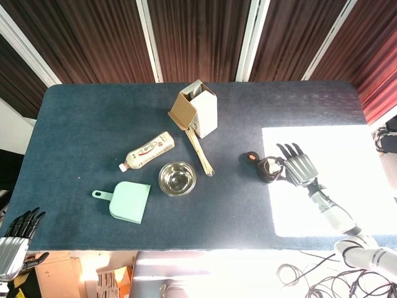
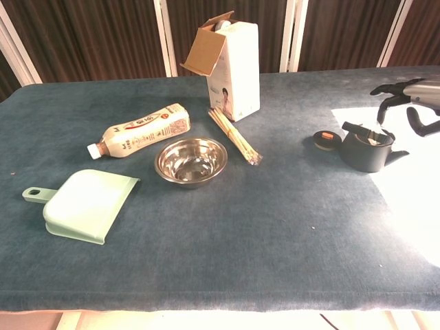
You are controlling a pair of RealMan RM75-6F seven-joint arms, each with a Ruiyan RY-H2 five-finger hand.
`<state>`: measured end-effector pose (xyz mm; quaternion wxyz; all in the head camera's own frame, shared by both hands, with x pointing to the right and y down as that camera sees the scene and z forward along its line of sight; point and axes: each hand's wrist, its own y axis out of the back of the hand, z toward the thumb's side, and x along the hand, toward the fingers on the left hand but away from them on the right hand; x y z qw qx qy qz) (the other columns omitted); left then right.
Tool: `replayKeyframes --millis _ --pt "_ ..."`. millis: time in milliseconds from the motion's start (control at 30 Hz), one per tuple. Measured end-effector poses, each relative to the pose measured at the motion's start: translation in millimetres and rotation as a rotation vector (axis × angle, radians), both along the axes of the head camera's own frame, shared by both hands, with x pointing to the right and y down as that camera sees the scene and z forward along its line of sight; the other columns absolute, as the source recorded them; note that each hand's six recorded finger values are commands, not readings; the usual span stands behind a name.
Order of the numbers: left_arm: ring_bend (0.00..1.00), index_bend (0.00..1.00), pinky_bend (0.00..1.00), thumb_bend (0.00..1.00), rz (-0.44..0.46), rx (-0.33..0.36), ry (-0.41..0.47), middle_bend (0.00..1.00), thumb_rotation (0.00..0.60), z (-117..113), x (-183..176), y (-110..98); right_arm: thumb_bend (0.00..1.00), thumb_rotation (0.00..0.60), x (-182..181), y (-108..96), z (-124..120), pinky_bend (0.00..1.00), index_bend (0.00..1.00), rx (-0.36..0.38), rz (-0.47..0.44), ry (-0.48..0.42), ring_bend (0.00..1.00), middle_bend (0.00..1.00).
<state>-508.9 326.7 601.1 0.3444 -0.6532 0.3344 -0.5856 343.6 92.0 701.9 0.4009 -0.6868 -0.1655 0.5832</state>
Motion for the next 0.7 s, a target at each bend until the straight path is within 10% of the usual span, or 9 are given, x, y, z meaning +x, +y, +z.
replayKeyframes --millis 700 --pt "0.0 0.0 0.13 0.0 -0.005 0.007 0.002 0.01 0.6 -2.4 -2.1 0.9 0.97 0.6 -7.2 12.9 30.6 0.0 0.39 -0.069 -0.017 0.037 0.0 0.0"
